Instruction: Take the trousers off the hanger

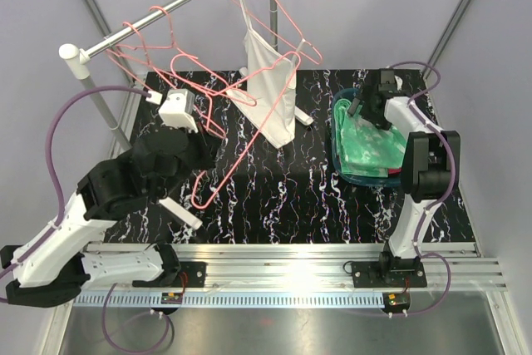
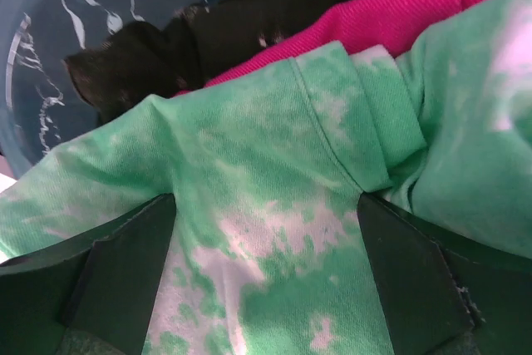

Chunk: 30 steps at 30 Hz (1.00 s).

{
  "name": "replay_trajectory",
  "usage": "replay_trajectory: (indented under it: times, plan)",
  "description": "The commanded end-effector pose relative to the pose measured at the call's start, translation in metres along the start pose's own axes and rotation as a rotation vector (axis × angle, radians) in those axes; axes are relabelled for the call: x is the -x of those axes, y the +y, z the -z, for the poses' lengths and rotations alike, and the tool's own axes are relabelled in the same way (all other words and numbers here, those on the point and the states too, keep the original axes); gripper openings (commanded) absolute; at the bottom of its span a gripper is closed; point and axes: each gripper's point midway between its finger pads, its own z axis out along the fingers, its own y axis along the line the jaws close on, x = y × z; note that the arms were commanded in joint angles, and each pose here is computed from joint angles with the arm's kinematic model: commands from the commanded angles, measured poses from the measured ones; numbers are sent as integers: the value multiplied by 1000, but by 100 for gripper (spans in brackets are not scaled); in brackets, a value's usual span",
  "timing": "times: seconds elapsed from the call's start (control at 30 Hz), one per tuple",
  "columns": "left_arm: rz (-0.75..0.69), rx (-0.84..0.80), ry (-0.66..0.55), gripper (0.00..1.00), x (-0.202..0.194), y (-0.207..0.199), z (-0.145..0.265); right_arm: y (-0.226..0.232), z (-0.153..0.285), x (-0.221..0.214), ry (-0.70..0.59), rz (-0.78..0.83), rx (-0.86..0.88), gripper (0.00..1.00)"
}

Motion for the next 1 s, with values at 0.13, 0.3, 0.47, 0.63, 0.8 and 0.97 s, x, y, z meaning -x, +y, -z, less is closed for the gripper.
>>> replay_trajectory:
  times: [0.13, 0.3, 0.47, 0.63, 0.8, 0.97]
  plan:
    - [-34, 56, -98, 0, 50, 7, 20, -6, -7, -35, 136, -10, -32, 99]
    - [-101, 206, -132, 0, 72, 17, 13, 13, 94, 47, -122, -39, 62, 99]
    - [-165, 377, -137, 0, 87, 20, -3, 12, 196, 92, -299, -7, 117, 99]
    - [-214, 495, -139, 0, 87, 28, -12, 7, 253, 80, -370, 19, 211, 99]
    - [-223, 522, -147, 0, 104, 21, -28, -2, 283, 51, -381, 33, 273, 99]
    - [-270, 610, -88, 0, 106, 38, -57, -5, 307, 33, -410, 34, 343, 99]
